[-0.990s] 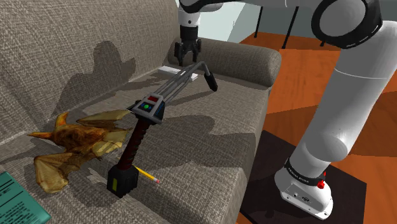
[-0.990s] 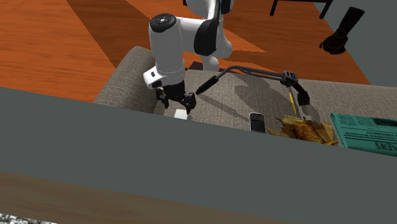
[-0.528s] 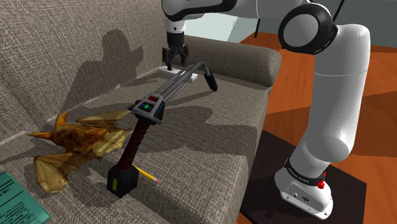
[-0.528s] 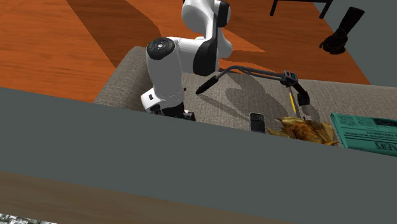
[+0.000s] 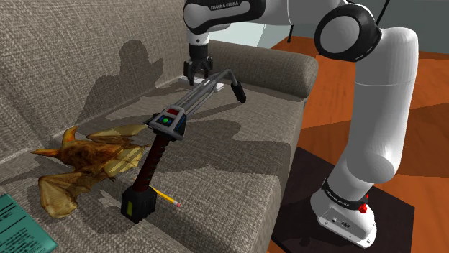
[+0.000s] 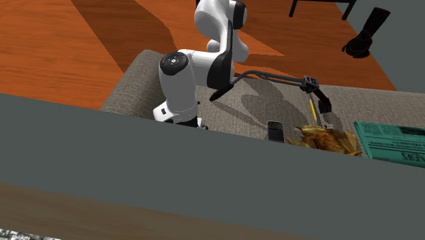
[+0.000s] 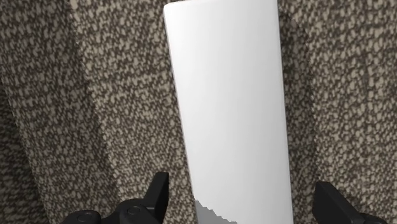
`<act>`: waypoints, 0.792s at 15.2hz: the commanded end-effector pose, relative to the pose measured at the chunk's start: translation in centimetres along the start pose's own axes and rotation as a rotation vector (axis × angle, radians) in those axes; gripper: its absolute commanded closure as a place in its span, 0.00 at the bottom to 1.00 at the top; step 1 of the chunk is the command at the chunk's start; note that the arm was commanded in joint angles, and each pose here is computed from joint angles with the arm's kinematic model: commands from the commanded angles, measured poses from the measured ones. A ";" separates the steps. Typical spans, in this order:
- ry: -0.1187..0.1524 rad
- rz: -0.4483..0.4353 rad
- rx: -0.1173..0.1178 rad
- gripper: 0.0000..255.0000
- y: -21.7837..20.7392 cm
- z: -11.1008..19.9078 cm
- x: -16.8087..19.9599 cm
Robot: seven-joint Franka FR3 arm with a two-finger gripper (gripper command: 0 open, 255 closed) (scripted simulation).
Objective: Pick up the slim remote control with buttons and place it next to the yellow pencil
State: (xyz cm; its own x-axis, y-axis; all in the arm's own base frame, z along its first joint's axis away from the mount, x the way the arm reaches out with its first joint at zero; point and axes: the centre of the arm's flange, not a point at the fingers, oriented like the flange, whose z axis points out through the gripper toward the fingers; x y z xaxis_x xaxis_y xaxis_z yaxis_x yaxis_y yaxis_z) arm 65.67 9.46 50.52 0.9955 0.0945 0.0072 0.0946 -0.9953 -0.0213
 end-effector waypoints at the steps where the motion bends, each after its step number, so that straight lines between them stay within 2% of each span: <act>1: 0.000 0.000 0.000 0.00 0.0 0.0 0.0; 5: 0.000 0.000 0.000 0.00 0.0 0.0 0.0; 6: 0.000 0.000 0.000 1.00 0.0 0.0 0.0; 12: 0.000 0.000 0.000 1.00 0.0 0.0 0.0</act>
State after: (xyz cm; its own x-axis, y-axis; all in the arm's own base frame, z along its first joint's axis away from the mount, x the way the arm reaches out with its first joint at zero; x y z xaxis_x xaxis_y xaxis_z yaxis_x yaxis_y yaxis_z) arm 65.62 9.47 50.58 0.9954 0.0953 0.0094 0.0955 -0.9952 -0.0214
